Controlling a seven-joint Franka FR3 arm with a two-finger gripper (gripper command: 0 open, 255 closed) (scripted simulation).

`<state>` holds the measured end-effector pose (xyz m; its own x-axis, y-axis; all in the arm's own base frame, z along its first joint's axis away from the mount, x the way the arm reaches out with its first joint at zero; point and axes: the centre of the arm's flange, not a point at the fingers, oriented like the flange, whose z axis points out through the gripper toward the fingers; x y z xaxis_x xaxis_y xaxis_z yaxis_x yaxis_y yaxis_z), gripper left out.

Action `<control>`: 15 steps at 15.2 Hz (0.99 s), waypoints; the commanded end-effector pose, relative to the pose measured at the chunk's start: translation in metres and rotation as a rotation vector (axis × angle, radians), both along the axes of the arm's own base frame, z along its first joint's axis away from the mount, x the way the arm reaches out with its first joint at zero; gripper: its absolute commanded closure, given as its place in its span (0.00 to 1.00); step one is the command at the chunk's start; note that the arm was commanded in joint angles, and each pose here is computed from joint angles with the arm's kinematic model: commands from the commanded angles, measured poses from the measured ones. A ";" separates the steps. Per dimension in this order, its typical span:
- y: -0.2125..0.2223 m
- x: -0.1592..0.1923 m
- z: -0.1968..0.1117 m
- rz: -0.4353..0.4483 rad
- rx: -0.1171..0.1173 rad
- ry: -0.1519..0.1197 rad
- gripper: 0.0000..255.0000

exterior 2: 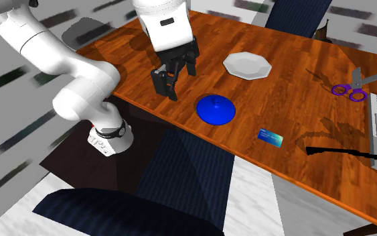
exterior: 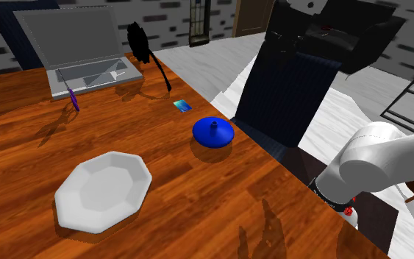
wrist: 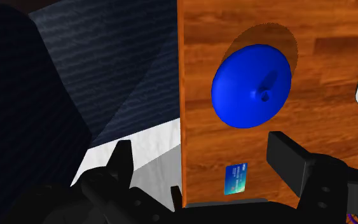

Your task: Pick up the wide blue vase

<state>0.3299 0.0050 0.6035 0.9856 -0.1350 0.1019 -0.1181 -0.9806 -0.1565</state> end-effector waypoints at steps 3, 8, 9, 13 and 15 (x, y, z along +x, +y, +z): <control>0.024 0.010 -0.014 0.003 -0.021 0.014 0.00; 0.083 0.032 -0.051 0.011 -0.072 0.050 0.00; 0.094 0.036 -0.059 0.012 -0.082 0.058 0.00; 0.139 0.053 -0.092 0.018 -0.124 0.086 0.00; 0.161 0.060 -0.110 0.021 -0.144 0.101 0.00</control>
